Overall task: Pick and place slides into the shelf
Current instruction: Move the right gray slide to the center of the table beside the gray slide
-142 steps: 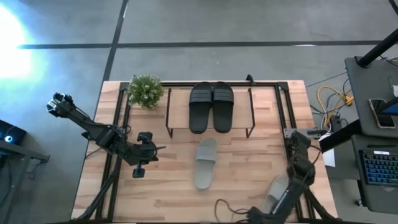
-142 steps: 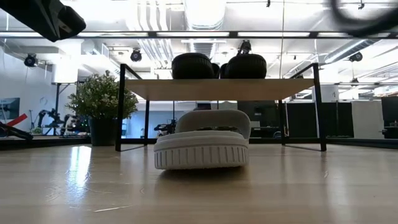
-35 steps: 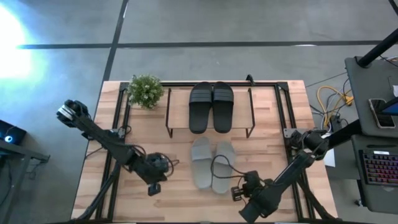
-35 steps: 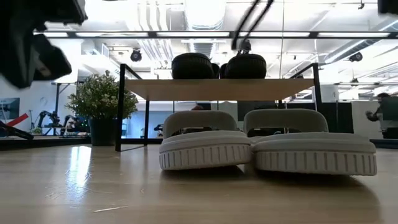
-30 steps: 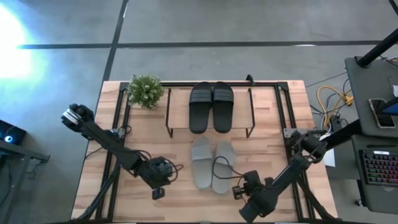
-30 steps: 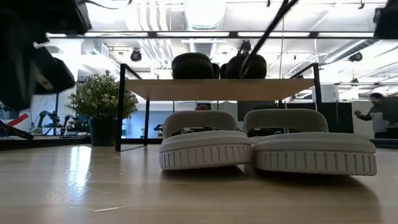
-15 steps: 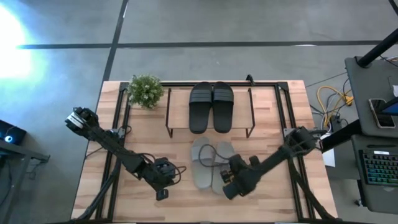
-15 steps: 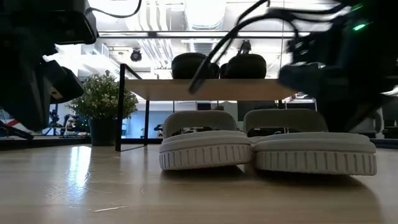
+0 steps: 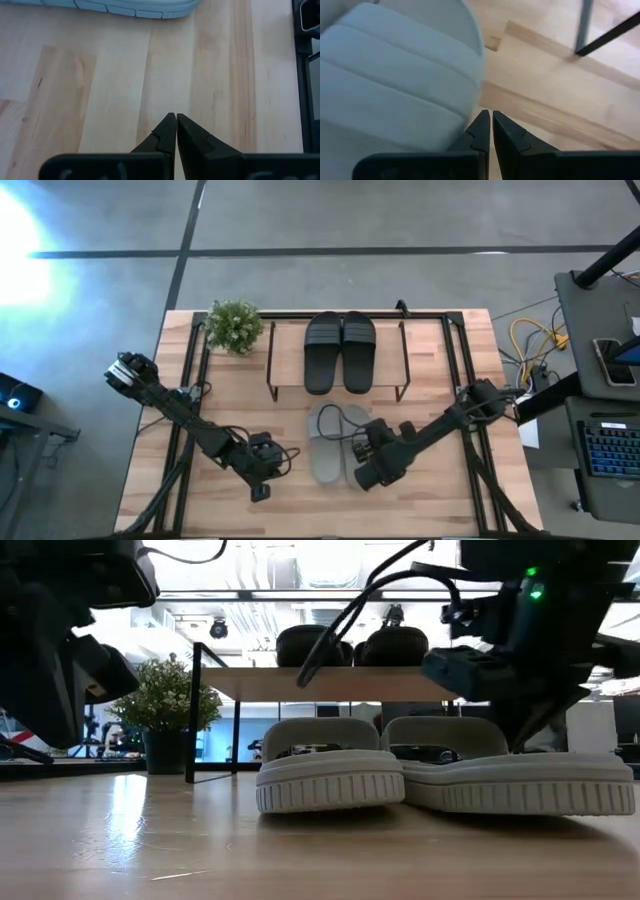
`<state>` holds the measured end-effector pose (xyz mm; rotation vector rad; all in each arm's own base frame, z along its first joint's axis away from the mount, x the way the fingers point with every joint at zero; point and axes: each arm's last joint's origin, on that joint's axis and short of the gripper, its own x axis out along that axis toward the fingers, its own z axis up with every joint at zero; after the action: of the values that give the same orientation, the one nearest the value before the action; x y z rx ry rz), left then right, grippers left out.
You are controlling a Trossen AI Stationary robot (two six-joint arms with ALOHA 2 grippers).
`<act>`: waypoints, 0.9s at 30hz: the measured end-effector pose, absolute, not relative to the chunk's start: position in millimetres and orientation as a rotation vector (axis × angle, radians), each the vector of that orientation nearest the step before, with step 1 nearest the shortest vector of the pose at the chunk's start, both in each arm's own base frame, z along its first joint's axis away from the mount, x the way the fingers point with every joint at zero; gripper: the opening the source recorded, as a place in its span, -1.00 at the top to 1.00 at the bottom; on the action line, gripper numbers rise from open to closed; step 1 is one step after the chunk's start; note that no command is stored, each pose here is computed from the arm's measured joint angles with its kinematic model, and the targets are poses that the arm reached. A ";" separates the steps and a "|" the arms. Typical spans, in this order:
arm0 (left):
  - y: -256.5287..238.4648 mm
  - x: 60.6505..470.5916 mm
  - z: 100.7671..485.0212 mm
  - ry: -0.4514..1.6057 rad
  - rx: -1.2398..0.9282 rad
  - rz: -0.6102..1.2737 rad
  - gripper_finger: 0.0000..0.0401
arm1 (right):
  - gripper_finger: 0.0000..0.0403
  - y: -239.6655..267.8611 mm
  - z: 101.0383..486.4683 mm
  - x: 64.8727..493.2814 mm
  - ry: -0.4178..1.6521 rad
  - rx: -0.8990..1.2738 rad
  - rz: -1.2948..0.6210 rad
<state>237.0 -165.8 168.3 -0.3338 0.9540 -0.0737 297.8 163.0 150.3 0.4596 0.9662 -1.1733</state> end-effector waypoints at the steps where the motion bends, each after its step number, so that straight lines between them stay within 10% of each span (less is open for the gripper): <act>1: -165.8 237.0 168.3 0.954 -0.326 -0.078 1.00 | 0.94 164.7 152.8 294.3 0.975 0.450 -1.187; 27: -170.2 238.8 170.3 0.932 -0.287 -0.225 1.00 | 0.94 256.4 149.6 300.2 1.086 1.205 -0.851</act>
<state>238.8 -170.2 170.3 -0.2872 0.9323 -0.2249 300.2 256.4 149.6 1.2050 1.0859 -0.8505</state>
